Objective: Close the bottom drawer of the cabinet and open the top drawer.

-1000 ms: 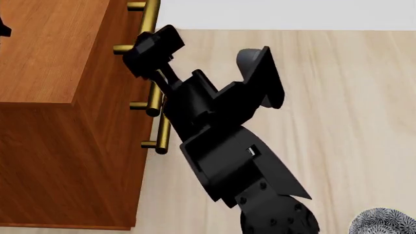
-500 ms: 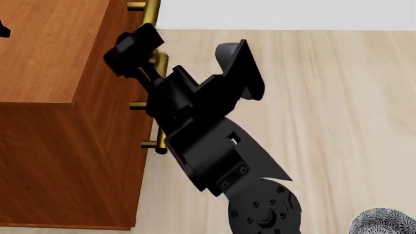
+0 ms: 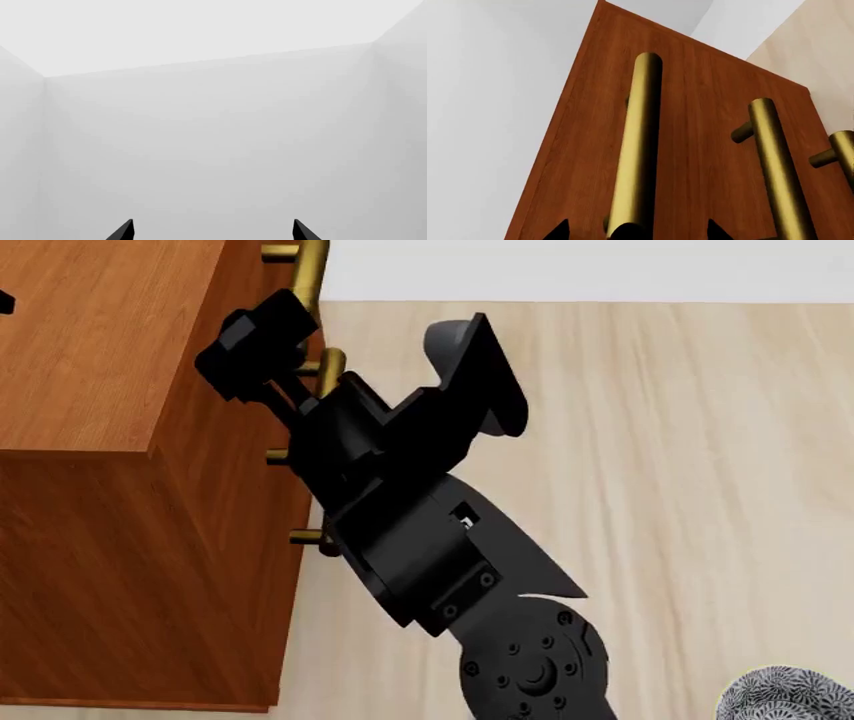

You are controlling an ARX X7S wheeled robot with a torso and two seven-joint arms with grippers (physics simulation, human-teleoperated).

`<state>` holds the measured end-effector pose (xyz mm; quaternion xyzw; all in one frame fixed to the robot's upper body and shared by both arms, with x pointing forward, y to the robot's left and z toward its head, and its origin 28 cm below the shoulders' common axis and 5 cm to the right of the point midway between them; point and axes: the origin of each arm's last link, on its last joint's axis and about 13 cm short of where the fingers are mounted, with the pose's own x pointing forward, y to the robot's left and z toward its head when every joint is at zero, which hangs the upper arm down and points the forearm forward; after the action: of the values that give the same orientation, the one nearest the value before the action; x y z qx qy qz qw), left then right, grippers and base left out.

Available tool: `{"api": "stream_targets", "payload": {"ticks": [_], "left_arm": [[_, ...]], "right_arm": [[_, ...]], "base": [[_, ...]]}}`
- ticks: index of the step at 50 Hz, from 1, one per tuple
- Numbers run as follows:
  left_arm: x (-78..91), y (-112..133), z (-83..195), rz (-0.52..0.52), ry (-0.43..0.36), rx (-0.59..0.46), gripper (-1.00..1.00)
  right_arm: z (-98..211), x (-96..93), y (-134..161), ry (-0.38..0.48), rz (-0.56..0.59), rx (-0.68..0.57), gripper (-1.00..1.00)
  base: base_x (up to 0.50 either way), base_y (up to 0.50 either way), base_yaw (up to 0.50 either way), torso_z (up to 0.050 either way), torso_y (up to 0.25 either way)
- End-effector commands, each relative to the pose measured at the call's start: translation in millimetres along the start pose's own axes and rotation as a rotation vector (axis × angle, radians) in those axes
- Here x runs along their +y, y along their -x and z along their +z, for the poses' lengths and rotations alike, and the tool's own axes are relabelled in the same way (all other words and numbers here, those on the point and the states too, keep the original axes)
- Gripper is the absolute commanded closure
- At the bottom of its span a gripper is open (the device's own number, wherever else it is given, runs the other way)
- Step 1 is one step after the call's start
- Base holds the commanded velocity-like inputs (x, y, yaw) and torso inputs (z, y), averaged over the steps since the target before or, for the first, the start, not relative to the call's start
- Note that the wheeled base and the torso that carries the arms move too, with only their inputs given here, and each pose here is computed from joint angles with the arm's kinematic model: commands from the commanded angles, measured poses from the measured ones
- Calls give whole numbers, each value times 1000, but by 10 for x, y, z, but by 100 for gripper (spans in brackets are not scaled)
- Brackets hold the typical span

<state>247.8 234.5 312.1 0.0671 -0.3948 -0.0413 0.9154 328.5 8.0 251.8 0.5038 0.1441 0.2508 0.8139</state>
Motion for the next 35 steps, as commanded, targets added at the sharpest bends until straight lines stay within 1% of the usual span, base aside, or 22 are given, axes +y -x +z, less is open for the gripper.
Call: {"api": "stream_targets", "payload": {"ticks": [1, 11, 21, 35], "left_arm": [[-3, -5, -1, -2, -1, 0, -100], [-9, -4, -2, -3, -1, 0, -100], [-20, -5, 6, -5, 2, -2, -100], [-36, -12, 12, -9, 3, -4, -100]], "right_arm": [[-85, 25, -24, -2, 3, 38, 100], [-56, 66, 27, -8, 11, 23, 100], [81, 125, 105, -13, 25, -38, 100], [226, 187, 199, -26, 49, -88, 100]], "base": [[0, 0, 0, 0, 0], [1, 0, 0, 0, 0], [0, 0, 0, 0, 0], [0, 0, 0, 0, 3]]}}
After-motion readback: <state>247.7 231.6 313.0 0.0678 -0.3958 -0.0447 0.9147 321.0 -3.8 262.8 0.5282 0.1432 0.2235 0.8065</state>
